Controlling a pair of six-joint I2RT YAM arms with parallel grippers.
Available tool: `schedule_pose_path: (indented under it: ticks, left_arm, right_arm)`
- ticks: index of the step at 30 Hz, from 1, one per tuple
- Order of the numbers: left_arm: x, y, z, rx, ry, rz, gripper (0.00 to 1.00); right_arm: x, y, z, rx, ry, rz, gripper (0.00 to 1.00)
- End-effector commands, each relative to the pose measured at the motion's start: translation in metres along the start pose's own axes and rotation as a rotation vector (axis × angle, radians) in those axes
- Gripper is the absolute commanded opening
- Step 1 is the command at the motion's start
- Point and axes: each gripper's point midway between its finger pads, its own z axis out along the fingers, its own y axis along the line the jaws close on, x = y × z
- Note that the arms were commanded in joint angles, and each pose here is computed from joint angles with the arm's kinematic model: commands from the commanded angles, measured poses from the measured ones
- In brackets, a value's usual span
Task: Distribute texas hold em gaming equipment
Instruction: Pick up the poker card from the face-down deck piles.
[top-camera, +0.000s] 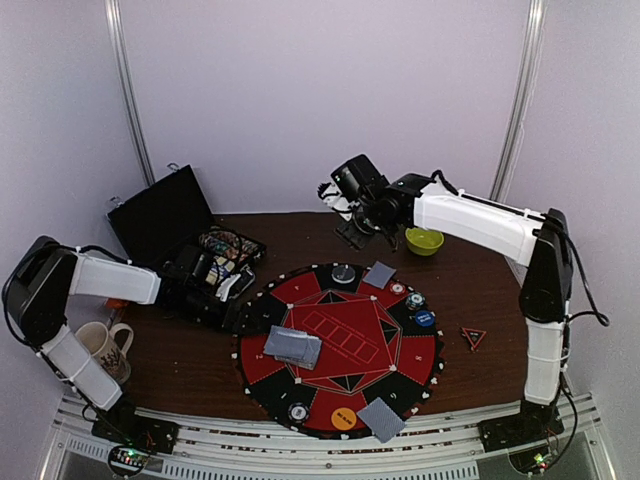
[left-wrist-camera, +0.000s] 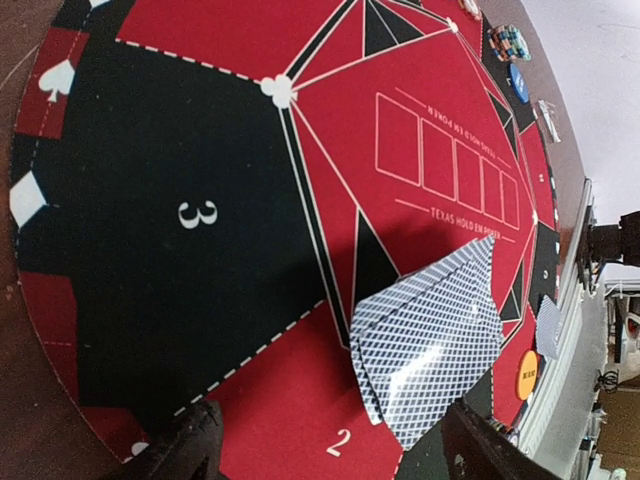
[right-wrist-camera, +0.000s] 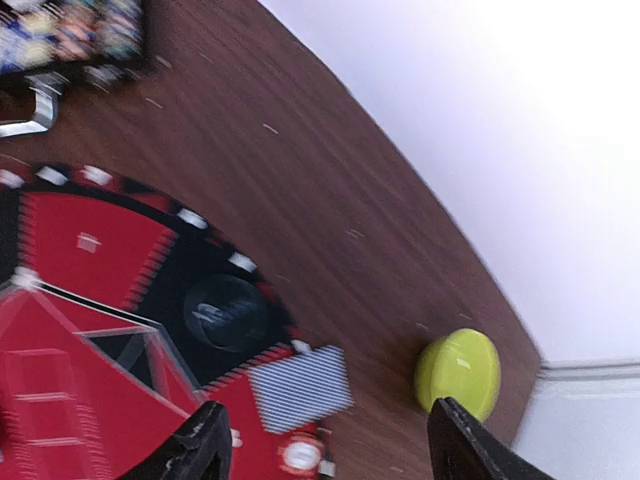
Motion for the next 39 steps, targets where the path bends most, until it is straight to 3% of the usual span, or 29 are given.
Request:
schedule_pose_path:
  ticks: [1, 4, 11, 17, 26, 39]
  left_arm:
    - [0.001, -0.002, 0.008, 0.051, -0.018, 0.006, 0.78]
    - [0.005, -0.005, 0.011, 0.065, -0.006, 0.010, 0.79]
    - [0.003, -0.005, 0.025, 0.061, -0.004, 0.004, 0.80]
    - [0.002, -0.005, 0.029, 0.077, -0.006, -0.018, 0.58]
    - [0.014, -0.015, 0.036, 0.136, 0.013, -0.023, 0.41]
    - [0.014, -0.021, 0.042, 0.180, 0.013, -0.039, 0.44]
  right_arm:
    - [-0.018, 0.127, -0.044, -0.621, -0.124, 0.291, 0.73]
    - [-0.019, 0.166, -0.060, -0.734, -0.152, 0.370, 0.77]
    - [0.016, 0.210, -0.044, -0.670, -0.077, 0.399, 0.79]
    - [0.046, 0.253, -0.030, -0.648, -0.010, 0.316, 0.78]
    - [0.057, 0.273, -0.007, -0.608, 0.012, 0.282, 0.75]
    - [0.050, 0.295, 0.002, -0.588, -0.017, 0.253, 0.76]
